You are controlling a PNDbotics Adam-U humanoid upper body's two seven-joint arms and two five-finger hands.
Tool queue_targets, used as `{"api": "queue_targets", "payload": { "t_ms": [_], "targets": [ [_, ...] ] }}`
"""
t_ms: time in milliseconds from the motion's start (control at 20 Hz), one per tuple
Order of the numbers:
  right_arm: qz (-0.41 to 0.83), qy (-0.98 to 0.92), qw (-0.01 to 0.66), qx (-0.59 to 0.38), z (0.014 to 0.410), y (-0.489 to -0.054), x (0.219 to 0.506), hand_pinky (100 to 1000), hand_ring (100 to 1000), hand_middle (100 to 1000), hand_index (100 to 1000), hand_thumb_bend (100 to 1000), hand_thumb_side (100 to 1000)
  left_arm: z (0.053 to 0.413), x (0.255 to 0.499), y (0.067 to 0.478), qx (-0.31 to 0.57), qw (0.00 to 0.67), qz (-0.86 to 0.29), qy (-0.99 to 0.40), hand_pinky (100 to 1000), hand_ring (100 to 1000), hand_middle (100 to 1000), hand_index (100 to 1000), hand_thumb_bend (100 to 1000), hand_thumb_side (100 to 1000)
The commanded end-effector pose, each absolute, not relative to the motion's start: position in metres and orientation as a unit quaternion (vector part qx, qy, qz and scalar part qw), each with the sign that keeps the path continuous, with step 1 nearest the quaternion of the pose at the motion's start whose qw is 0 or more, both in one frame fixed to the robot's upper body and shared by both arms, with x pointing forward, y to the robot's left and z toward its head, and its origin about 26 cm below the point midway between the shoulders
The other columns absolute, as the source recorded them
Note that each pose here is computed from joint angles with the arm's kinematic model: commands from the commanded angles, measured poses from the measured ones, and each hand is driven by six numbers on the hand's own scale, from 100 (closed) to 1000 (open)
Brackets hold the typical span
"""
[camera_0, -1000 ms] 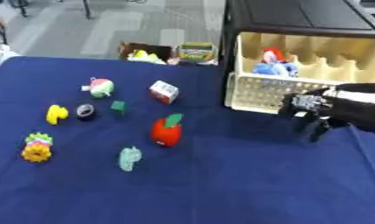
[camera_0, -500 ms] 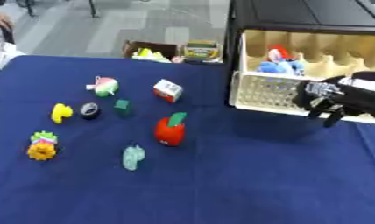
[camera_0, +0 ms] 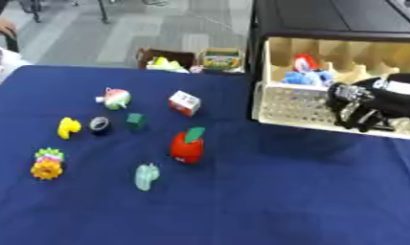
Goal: Pick up objects from table and place into drawer.
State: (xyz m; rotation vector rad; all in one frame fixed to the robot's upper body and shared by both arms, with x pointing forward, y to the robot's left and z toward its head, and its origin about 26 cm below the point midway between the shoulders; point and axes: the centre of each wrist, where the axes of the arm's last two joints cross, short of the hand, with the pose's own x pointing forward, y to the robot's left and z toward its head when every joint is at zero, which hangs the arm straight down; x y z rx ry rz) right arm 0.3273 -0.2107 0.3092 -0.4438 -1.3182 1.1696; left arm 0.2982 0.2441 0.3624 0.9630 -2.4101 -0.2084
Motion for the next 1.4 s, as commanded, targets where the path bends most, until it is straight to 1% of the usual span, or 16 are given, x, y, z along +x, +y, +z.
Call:
{"api": "queue_targets", "payload": {
  "t_ms": [50, 200, 450, 1000, 1400],
  "targets": [
    [0.501, -0.535, 0.648, -0.207, 0.315, -0.217, 0.334, 755, 797, 822, 825, 100, 1000, 0.37, 0.293, 0.247, 0.362, 0.252, -0.072, -0.895, 565, 677, 604, 797, 100, 691],
    [0.499, -0.533, 0.645, -0.225, 0.316, -0.217, 0.337, 764, 793, 807, 811, 100, 1000, 0.369, 0.293, 0.248, 0.362, 0.252, -0.071, -0.894, 565, 677, 604, 797, 100, 691],
    [0.493, -0.54, 0.631, -0.261, 0.32, -0.216, 0.339, 778, 794, 800, 795, 100, 1000, 0.369, 0.293, 0.248, 0.361, 0.253, -0.072, -0.895, 566, 641, 603, 797, 100, 692],
    [0.501, -0.55, 0.601, -0.292, 0.325, -0.215, 0.343, 802, 808, 812, 790, 100, 1000, 0.368, 0.293, 0.249, 0.361, 0.252, -0.07, -0.895, 566, 636, 601, 795, 100, 691],
    [0.495, -0.553, 0.594, -0.311, 0.326, -0.215, 0.361, 806, 812, 814, 791, 100, 1000, 0.368, 0.293, 0.25, 0.36, 0.252, -0.069, -0.895, 567, 635, 600, 794, 100, 690]
  ]
}}
